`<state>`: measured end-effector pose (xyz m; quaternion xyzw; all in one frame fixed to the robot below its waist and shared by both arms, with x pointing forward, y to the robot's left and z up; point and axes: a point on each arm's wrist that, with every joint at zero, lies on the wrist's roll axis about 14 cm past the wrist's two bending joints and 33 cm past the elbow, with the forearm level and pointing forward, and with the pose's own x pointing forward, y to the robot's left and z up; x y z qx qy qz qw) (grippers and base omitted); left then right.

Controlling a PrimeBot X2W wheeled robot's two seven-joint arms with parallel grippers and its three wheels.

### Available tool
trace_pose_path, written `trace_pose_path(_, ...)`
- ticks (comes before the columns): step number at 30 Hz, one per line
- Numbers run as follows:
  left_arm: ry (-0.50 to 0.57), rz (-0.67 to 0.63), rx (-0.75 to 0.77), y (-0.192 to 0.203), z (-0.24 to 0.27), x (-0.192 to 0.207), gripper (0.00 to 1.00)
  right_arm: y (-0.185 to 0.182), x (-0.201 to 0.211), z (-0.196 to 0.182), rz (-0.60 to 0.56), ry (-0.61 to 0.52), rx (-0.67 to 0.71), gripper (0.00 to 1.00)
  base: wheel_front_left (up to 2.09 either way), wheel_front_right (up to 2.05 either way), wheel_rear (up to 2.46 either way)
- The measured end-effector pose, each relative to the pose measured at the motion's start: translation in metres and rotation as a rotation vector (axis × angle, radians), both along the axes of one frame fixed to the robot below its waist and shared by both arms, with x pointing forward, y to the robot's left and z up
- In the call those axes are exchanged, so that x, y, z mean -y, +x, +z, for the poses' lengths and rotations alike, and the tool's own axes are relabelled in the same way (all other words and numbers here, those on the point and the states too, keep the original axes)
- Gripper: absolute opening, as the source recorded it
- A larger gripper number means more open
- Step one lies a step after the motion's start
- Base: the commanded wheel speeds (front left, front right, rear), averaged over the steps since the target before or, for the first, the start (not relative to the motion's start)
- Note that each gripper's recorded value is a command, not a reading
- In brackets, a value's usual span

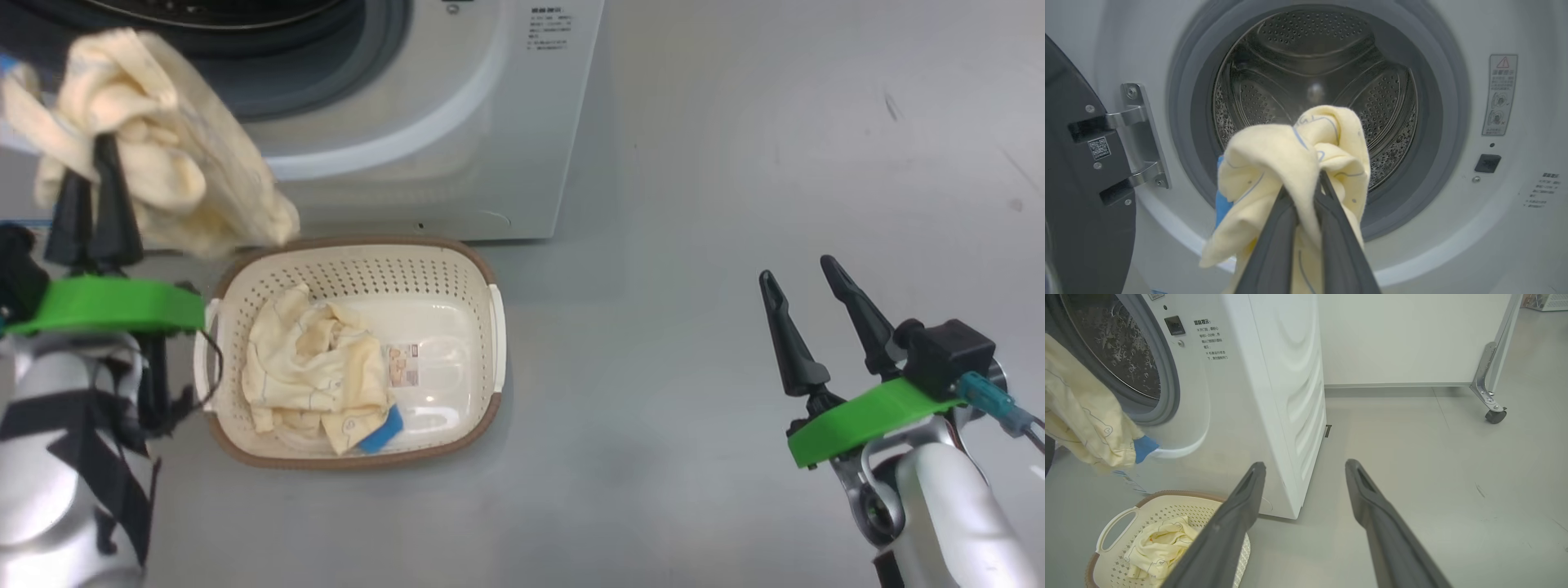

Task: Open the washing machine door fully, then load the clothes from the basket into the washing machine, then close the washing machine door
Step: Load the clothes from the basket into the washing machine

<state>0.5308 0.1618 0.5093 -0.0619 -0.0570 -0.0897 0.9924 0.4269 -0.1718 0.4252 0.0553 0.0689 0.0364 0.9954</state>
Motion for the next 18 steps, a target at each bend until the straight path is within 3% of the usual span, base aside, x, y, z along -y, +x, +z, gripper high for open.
trace_pose_path(5,0.003,-0.029,0.058,0.049,0.012,0.007,0.0,0.009,0.01,-0.015,-0.025,-0.005,-0.031,1.0,0.0,0.0,0.0)
trace_pose_path(8,-0.058,-0.041,0.073,0.077,0.014,0.012,0.0,0.015,0.017,-0.023,-0.043,-0.009,-0.045,1.0,0.0,0.0,0.0)
trace_pose_path(18,-0.024,-0.125,0.04,0.154,-0.005,0.033,0.0,0.021,0.038,-0.054,-0.099,-0.002,-0.113,1.0,0.0,0.0,0.0)
